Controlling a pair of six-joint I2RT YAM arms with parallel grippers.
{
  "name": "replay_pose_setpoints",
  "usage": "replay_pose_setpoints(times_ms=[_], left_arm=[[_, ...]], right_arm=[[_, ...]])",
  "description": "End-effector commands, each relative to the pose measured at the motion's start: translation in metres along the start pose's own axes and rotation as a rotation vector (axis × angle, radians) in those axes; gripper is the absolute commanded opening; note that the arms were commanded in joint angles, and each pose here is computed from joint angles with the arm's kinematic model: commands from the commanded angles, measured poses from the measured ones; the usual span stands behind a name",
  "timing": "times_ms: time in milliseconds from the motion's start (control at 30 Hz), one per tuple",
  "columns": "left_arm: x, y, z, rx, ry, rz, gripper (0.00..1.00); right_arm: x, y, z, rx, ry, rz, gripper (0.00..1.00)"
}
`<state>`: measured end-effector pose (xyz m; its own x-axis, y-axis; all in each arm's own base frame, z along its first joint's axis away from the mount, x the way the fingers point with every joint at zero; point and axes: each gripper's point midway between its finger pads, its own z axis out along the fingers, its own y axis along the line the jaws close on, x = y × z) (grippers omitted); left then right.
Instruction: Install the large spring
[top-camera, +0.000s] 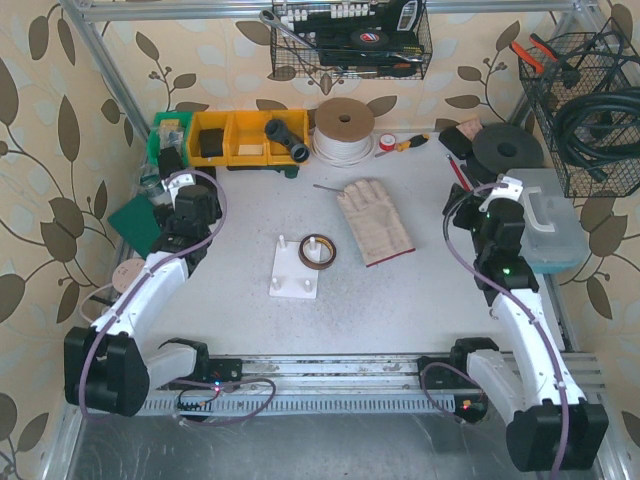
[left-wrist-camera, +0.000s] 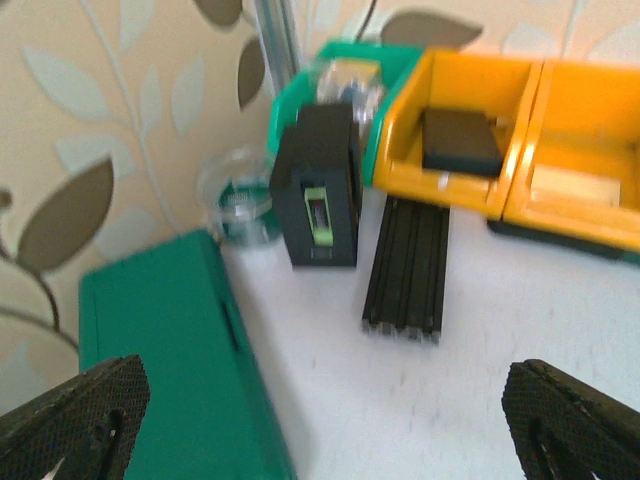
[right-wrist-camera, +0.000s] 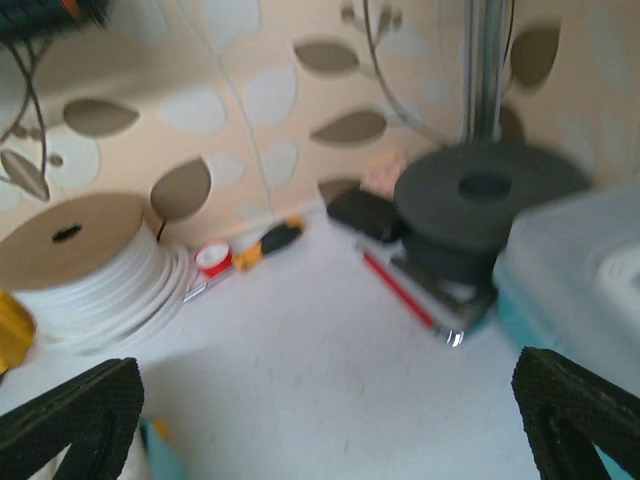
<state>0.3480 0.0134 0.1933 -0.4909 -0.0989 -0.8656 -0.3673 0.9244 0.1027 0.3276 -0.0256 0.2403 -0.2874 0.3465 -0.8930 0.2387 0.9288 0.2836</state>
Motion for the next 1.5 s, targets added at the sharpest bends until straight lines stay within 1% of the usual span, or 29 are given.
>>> replay_pose_setpoints(times_ms=[0,33,67,133,233,333,400,467,500,533,600,667,733,833,933,1033,1233,1333,1467], left_arm=[[0.038,-0.026,-0.037,0.254,0.214,0.008,0.99],[0.038,-0.038,-0.046,0.343,0.224,-0.010,0.98],[0.040,-0.043,-0.055,0.394,0.239,-0.036,0.98],[0.048,-0.050,-0.070,0.471,0.280,-0.108,0.99],[0.069,-0.068,-0.088,0.604,0.364,-0.243,0.98],[0.092,-0.081,-0.101,0.675,0.397,-0.339,0.98],[0.105,-0.088,-0.108,0.707,0.394,-0.376,0.98],[0.117,-0.099,-0.115,0.742,0.396,-0.401,0.98],[0.123,-0.106,-0.119,0.762,0.397,-0.401,0.98],[0.134,-0.116,-0.126,0.787,0.408,-0.373,0.98],[0.138,-0.133,-0.137,0.817,0.383,-0.309,0.98],[0.135,-0.142,-0.145,0.813,0.351,-0.236,0.99],[0.135,-0.152,-0.148,0.819,0.336,-0.191,0.98],[0.140,-0.159,-0.145,0.811,0.343,-0.160,0.98],[0.137,-0.157,-0.144,0.816,0.316,-0.171,0.97],[0.135,-0.150,-0.144,0.825,0.279,-0.212,0.97],[0.136,-0.138,-0.141,0.818,0.232,-0.267,0.97],[0.136,-0.137,-0.138,0.811,0.223,-0.271,0.97],[0.137,-0.140,-0.135,0.804,0.216,-0.255,0.98]], right_arm=[[0.089,0.048,0.001,-0.333,0.446,0.157,0.80],[0.095,0.057,0.002,-0.392,0.498,0.172,0.76],[0.101,0.063,0.002,-0.432,0.541,0.185,0.74],[0.114,0.073,0.002,-0.500,0.613,0.209,0.75],[0.130,0.076,0.001,-0.544,0.668,0.238,0.75],[0.139,0.084,0.000,-0.613,0.706,0.290,0.75],[0.140,0.091,0.000,-0.665,0.738,0.320,0.75],[0.143,0.092,0.002,-0.670,0.746,0.311,0.75],[0.144,0.090,0.003,-0.662,0.746,0.297,0.75],[0.147,0.087,0.004,-0.644,0.753,0.285,0.75],[0.151,0.083,0.007,-0.616,0.755,0.275,0.76],[0.151,0.082,0.010,-0.609,0.750,0.277,0.77],[0.153,0.080,0.015,-0.595,0.749,0.273,0.77],[0.149,0.078,0.018,-0.580,0.738,0.253,0.77],[0.138,0.078,0.018,-0.563,0.703,0.217,0.78],[0.131,0.078,0.021,-0.546,0.686,0.170,0.79],[0.147,0.079,0.040,-0.482,0.738,0.083,0.76],[0.159,0.090,0.046,-0.480,0.770,0.034,0.75],[0.174,0.097,0.053,-0.464,0.806,0.003,0.70]])
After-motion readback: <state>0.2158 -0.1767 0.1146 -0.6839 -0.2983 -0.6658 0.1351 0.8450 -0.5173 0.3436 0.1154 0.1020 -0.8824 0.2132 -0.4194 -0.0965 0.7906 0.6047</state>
